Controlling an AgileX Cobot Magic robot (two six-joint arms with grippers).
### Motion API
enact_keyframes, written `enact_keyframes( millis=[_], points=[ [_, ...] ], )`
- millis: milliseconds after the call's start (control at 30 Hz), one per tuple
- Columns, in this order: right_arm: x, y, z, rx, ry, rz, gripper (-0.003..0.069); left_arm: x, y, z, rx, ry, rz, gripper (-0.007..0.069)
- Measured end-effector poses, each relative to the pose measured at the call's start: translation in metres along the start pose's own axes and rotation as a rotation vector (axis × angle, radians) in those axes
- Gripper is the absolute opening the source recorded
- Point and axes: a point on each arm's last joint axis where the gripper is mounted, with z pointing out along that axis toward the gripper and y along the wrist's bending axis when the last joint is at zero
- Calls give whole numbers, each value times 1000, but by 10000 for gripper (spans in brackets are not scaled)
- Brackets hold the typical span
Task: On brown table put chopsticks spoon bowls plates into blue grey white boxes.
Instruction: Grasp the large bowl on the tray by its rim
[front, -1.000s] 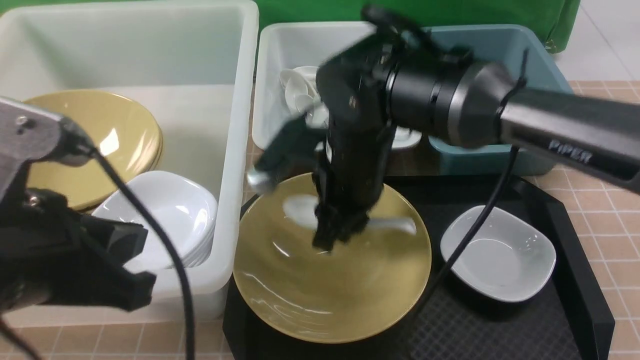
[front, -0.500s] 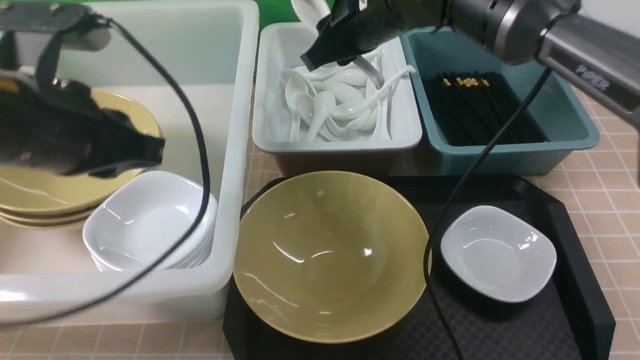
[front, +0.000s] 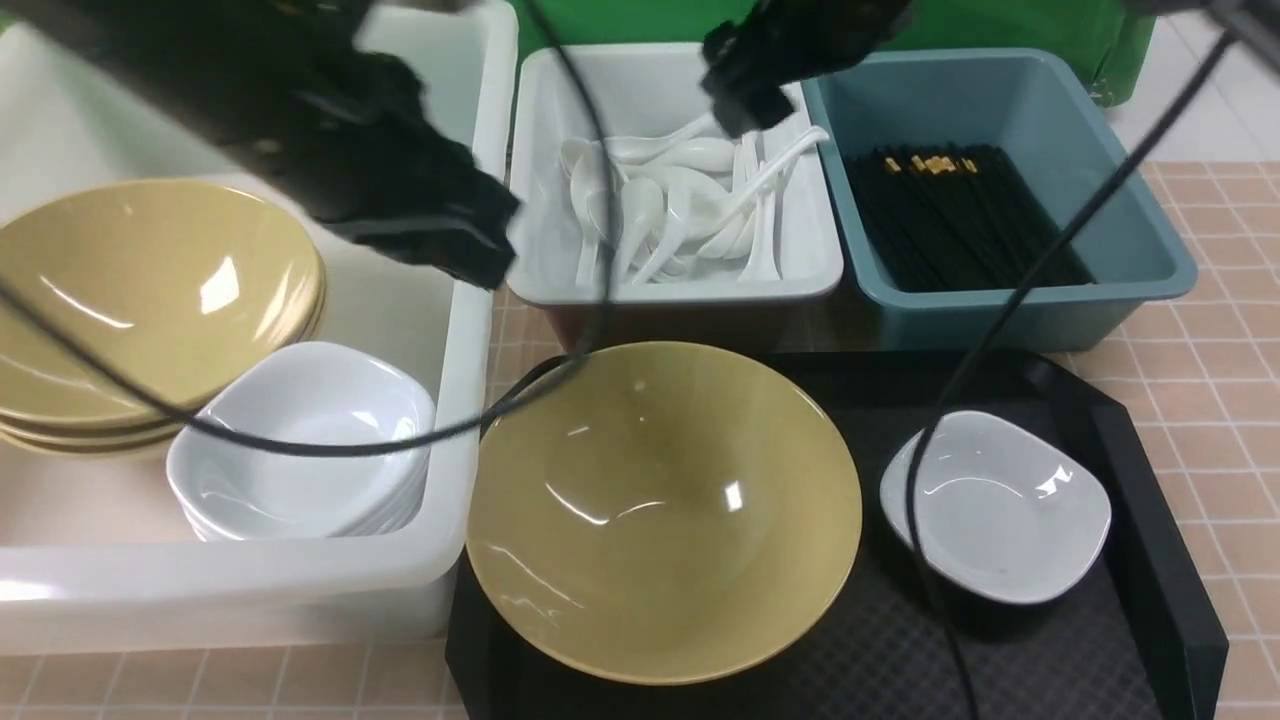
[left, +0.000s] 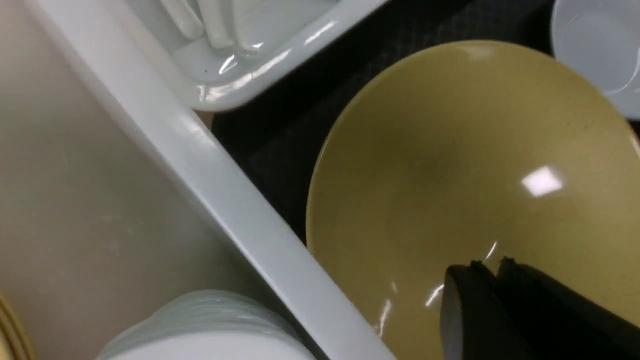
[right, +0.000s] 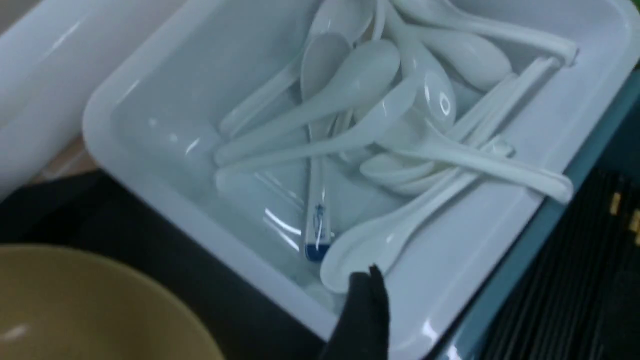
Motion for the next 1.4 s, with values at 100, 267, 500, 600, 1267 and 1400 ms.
enact_keyframes(
  millis=[100, 267, 500, 600, 1267, 1400],
  points=[
    [7, 0, -38, -5, -25, -9, 533, -10, -9, 25, -17, 84, 41, 139],
    [38, 7, -92, -39, -33, -10, 414, -21, -12, 74, -57, 158, 110, 348],
    [86, 18, -123, -66, 21, -12, 298, -29, 7, 119, -170, 147, 125, 498],
    [98, 21, -124, -72, 44, -15, 260, -32, 9, 134, -169, 124, 118, 499],
    [100, 22, -118, -76, 38, -77, 209, -23, -1, 158, -31, 226, -12, 46],
    [97, 30, -119, -103, 19, -138, 94, -26, -6, 137, -16, 196, -31, 22]
  ],
)
